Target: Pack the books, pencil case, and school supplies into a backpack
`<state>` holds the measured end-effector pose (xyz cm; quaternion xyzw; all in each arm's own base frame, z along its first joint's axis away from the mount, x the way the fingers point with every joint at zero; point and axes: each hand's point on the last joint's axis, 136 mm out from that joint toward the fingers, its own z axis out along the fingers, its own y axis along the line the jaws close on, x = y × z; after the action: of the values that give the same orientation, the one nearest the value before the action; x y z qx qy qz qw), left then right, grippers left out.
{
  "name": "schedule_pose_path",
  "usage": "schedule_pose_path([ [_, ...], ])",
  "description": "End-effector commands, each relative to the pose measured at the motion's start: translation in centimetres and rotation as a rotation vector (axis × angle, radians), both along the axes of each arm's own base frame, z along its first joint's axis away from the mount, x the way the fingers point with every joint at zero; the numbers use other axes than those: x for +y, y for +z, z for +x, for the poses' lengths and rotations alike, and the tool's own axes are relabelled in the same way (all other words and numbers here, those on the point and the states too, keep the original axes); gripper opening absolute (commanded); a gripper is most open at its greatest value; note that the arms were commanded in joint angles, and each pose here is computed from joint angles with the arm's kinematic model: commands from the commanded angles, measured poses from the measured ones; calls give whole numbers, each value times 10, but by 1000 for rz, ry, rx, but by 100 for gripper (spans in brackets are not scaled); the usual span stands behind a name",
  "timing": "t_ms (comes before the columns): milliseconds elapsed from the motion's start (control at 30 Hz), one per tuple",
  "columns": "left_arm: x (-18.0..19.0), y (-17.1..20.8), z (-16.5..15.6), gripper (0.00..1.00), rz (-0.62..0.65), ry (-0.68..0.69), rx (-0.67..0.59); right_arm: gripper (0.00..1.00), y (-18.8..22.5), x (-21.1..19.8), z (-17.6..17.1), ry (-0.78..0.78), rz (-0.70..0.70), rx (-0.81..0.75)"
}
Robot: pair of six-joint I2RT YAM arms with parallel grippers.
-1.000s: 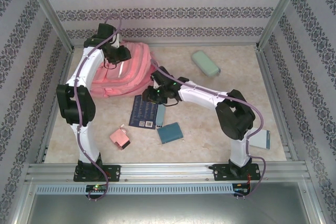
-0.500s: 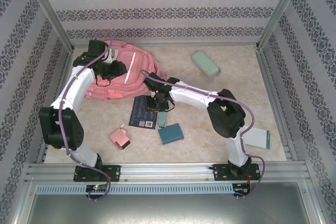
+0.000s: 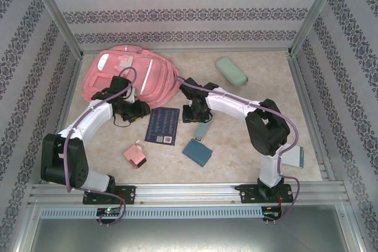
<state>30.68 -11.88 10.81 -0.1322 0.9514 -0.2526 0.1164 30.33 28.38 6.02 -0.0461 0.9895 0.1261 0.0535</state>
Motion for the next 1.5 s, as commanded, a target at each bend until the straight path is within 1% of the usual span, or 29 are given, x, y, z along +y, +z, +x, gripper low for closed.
schedule_pose_path([
  [0,-16,-10,-2,41,-24,-18,-2,41,-1,-1,-7,45,13,-47],
  [67,-16,-23,-8,41,-6,-31,23,42,7,17,-6,25,131,-84],
  [100,-15,-30,-11,41,8,-36,37,43,10,27,-8,0,207,-79],
  [167,-14,-40,-15,41,23,-41,58,44,10,39,-9,-41,290,-52],
  [300,-21,-59,-20,40,28,-60,98,46,5,56,-13,-58,331,-30],
  [433,-18,-75,-25,38,73,-63,136,47,-7,69,-20,-49,320,5],
  [500,-11,-81,-28,35,123,-61,147,47,-16,71,-24,-51,301,19],
  [567,-9,-81,-30,35,138,-63,145,47,-24,69,-28,-59,274,29],
  [667,-17,-80,-29,35,97,-63,147,47,-32,60,-31,-72,217,33],
  [733,-22,-76,-28,34,75,-64,140,47,-33,58,-31,-76,212,26],
  [900,-8,-52,-15,34,167,-67,71,47,-39,62,-32,-84,251,52],
  [1000,2,-48,-8,34,213,-60,62,46,-39,64,-29,-88,265,46],
  [1133,5,-62,-9,34,216,-54,100,46,-38,66,-25,-83,269,40],
  [1300,1,-91,-22,33,195,-61,188,46,-42,69,-23,-83,268,44],
  [1333,1,-96,-25,31,199,-66,201,46,-43,70,-23,-82,269,46],
  [1400,-3,-101,-29,23,193,-73,222,46,-44,71,-23,-84,276,52],
  [1467,-13,-102,-31,20,158,-76,228,46,-44,75,-23,-86,295,58],
])
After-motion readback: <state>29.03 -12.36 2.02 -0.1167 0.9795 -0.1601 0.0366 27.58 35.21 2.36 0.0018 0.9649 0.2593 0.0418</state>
